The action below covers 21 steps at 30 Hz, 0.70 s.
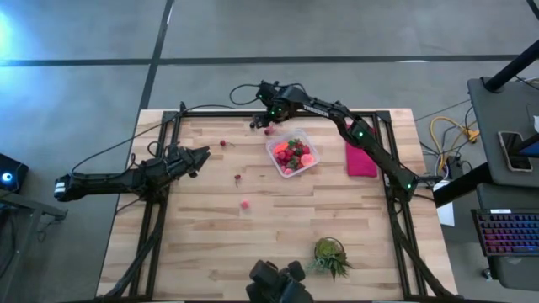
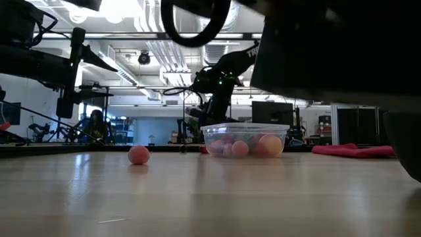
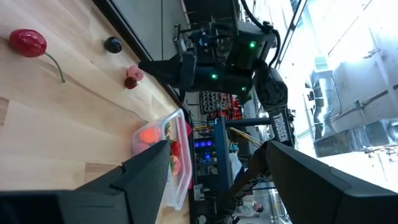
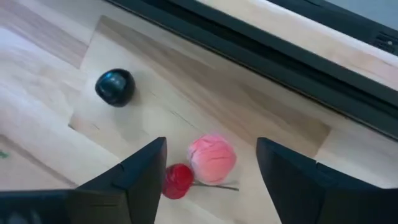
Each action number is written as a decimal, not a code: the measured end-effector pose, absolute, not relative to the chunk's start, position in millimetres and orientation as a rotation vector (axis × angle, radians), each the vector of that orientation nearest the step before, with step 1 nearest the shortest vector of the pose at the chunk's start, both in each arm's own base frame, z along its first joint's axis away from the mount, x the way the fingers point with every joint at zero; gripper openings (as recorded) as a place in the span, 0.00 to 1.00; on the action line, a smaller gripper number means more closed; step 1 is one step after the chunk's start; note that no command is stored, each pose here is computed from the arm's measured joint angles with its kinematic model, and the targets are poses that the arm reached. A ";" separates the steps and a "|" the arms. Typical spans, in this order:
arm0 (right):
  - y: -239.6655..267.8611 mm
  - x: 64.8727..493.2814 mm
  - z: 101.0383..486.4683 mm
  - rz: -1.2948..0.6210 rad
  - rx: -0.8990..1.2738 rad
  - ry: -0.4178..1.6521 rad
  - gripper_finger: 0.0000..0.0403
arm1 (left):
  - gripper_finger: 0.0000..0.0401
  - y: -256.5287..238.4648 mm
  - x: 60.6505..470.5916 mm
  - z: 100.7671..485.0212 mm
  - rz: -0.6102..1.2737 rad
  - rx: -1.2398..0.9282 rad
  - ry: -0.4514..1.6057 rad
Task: Pick and placing Produce into tupperware
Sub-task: Put the pink apricot into the transparent container
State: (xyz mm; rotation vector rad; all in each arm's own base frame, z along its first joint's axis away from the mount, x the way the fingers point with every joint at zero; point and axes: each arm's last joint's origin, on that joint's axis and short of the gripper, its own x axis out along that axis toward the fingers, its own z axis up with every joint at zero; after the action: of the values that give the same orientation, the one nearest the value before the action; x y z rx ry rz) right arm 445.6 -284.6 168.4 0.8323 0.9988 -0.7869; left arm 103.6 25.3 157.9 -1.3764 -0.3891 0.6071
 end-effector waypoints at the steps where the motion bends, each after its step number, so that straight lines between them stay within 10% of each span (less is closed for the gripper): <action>1: -284.8 446.1 166.9 -0.787 0.833 0.999 0.61 | 0.64 25.3 103.6 157.9 0.607 -1.376 -0.389; 21: -283.9 447.9 150.4 -0.796 0.969 1.010 0.52 | 0.64 25.3 103.6 158.0 0.607 -1.376 -0.390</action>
State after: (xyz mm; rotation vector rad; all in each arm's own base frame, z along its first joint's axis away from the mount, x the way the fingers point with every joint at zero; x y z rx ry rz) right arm 447.9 -283.9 150.4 0.9691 1.0102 -0.7963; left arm 103.6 25.3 158.0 -1.3764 -0.3897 0.6071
